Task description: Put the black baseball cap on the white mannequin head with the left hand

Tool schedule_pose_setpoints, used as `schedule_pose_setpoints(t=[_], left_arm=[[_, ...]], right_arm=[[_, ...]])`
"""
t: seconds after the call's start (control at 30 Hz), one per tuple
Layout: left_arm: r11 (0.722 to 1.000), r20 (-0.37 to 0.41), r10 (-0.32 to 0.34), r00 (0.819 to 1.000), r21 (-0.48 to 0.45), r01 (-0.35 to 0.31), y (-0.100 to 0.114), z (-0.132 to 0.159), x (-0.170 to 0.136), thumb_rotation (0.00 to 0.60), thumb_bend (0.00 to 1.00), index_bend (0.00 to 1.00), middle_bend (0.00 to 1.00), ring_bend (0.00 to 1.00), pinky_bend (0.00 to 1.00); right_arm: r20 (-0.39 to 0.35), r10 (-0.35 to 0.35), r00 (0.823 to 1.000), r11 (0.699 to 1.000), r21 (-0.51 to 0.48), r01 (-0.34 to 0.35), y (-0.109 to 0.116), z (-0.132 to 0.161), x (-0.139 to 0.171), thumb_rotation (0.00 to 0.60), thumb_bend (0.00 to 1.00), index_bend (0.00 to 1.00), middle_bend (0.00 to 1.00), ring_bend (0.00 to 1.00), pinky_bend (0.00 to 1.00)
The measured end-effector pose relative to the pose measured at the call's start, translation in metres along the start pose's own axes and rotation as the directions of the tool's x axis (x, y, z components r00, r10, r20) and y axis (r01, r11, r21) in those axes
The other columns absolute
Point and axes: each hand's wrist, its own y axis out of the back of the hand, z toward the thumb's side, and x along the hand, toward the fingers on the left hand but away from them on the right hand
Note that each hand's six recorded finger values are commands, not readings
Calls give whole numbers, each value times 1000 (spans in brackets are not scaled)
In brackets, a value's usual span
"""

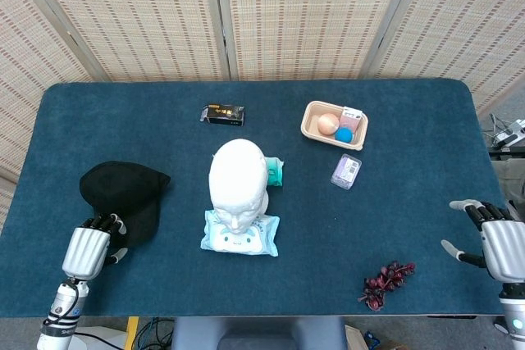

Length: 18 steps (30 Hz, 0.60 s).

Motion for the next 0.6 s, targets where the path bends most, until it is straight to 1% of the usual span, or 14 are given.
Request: schedule_pose_setpoints(t=[0.17,0.43,0.6], left_arm=[[1000,-6,13,1000,-2,-13,1,-2,0,600,23,534,422,351,498],[998,-10,60,998,-17,-60,8,-6,2,600,23,544,418,351,498],[997,-12,75,997,-11,-75,12,-9,3,600,42,545,418,351,498]], right_arm=[[0,-1,1000,1000,-1,1,0,0,0,600,94,326,356,311,383],[0,-1,1000,1000,0,1,0,0,0,600,94,326,356,311,384],[-1,0,1000,1000,0,0,0,0,0,600,95,326,356,311,383]])
